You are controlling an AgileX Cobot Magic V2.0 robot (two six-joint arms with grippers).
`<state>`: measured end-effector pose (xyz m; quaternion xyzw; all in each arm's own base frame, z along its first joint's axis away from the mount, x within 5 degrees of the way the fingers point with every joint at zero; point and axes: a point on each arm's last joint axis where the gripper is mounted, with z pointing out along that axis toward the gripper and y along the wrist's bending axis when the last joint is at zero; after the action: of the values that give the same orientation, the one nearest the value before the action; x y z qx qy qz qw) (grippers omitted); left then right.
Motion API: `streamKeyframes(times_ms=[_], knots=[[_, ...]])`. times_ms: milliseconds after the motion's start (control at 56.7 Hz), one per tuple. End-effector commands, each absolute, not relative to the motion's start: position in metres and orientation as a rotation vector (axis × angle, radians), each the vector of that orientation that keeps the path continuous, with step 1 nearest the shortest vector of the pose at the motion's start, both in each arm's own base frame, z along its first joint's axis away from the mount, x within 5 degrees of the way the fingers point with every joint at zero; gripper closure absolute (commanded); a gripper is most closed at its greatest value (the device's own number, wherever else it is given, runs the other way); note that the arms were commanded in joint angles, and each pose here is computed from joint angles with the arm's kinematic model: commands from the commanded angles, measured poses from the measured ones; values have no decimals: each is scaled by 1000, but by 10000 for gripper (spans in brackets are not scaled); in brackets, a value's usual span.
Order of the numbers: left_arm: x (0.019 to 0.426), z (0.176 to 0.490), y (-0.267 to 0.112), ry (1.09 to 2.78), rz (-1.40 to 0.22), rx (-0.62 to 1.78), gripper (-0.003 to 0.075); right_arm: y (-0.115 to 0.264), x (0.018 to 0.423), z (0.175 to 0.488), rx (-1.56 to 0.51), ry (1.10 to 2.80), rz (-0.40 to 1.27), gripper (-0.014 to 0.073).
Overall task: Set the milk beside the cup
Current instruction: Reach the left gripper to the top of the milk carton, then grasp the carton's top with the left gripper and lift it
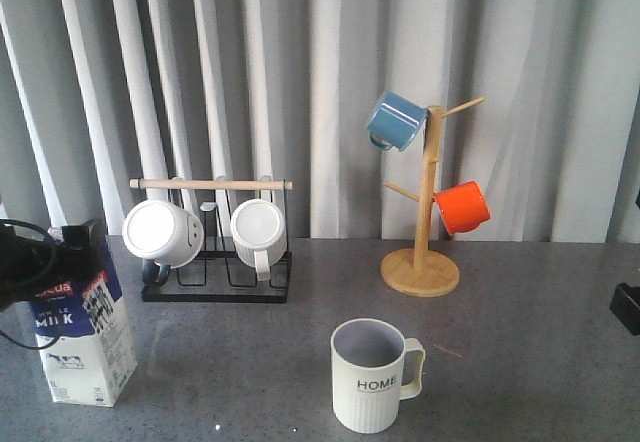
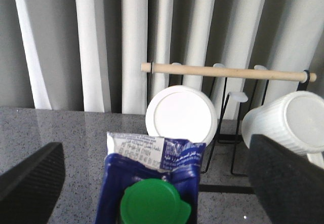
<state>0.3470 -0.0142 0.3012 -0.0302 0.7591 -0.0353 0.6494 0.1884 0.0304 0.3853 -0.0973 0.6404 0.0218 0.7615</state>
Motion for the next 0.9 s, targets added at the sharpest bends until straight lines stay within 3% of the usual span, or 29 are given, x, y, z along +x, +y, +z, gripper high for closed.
streamKeyframes(times_ms=[0, 88, 194, 318, 459, 882], knots=[[353, 317, -12, 1610, -78, -84, 9, 29, 184, 403, -199, 1288, 52, 603], [360, 304, -10, 1655, -80, -98, 36, 29, 184, 403, -199, 1288, 52, 603], [362, 299, -6, 1667, -115, -178, 152, 29, 184, 403, -199, 1288, 52, 603], [362, 302, -5, 1639, -117, -190, 464, 29, 184, 403, -199, 1288, 52, 603], [362, 300, -5, 1661, -77, -142, 730, 29, 184, 403, -199, 1288, 52, 603], [356, 300, -10, 1750, -66, -96, 727, 29, 184, 403, -199, 1288, 52, 603]])
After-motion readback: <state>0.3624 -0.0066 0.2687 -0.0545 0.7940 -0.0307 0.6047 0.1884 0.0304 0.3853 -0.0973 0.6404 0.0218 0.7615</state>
